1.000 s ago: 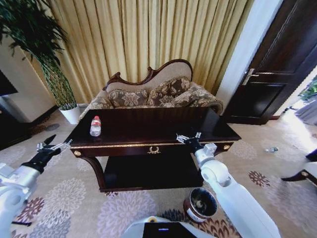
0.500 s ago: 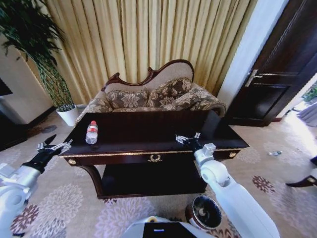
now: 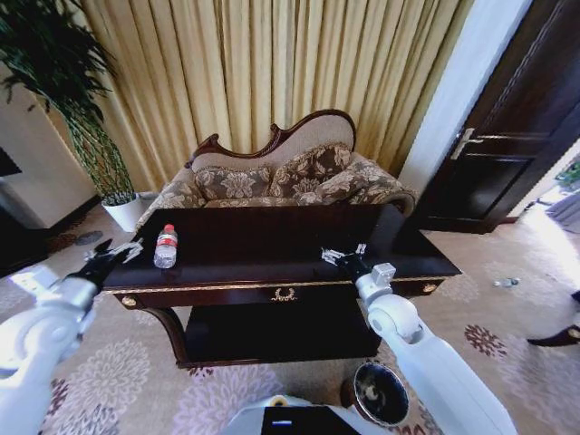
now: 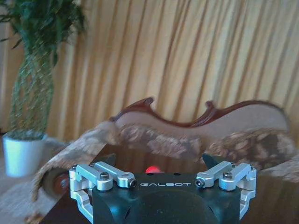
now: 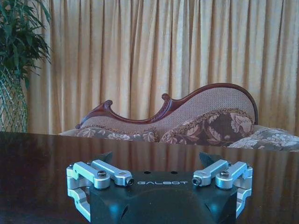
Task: Move to the front of the table and place the trash on the table into the trash bin.
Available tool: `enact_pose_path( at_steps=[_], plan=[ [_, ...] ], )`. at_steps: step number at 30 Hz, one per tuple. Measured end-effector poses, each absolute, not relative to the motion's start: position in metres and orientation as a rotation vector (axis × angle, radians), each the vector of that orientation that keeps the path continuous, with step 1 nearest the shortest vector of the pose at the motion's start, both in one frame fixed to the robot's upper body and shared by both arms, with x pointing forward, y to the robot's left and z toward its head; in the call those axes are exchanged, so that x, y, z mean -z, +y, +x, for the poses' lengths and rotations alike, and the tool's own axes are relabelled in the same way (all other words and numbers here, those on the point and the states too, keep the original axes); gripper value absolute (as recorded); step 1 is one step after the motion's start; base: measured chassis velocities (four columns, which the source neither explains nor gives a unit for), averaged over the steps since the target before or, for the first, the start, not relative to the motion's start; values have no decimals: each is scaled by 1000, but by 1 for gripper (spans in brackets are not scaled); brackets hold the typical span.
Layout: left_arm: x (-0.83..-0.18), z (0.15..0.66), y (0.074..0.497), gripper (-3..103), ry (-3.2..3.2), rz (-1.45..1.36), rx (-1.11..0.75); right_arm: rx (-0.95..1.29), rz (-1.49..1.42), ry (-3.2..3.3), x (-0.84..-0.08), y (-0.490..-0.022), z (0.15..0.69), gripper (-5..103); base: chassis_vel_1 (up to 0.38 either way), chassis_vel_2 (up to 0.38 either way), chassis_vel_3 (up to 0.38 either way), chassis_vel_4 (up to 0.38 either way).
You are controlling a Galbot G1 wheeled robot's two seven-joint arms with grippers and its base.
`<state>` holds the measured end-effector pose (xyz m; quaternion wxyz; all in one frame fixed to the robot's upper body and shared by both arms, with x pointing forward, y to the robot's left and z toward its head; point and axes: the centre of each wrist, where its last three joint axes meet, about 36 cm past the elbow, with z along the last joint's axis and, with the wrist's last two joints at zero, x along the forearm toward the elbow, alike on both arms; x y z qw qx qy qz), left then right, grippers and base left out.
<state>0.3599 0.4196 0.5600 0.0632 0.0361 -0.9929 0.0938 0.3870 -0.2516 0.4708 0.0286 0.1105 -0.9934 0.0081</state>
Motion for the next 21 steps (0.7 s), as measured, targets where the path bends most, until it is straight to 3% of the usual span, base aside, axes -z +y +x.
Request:
enact_pose_path(
  at_steps=[21],
  plan=[
    [-594,413,380,100,-2711,202,-349,5,287,-3044,-452,-250,394,100,0,0,0,0]
  ],
)
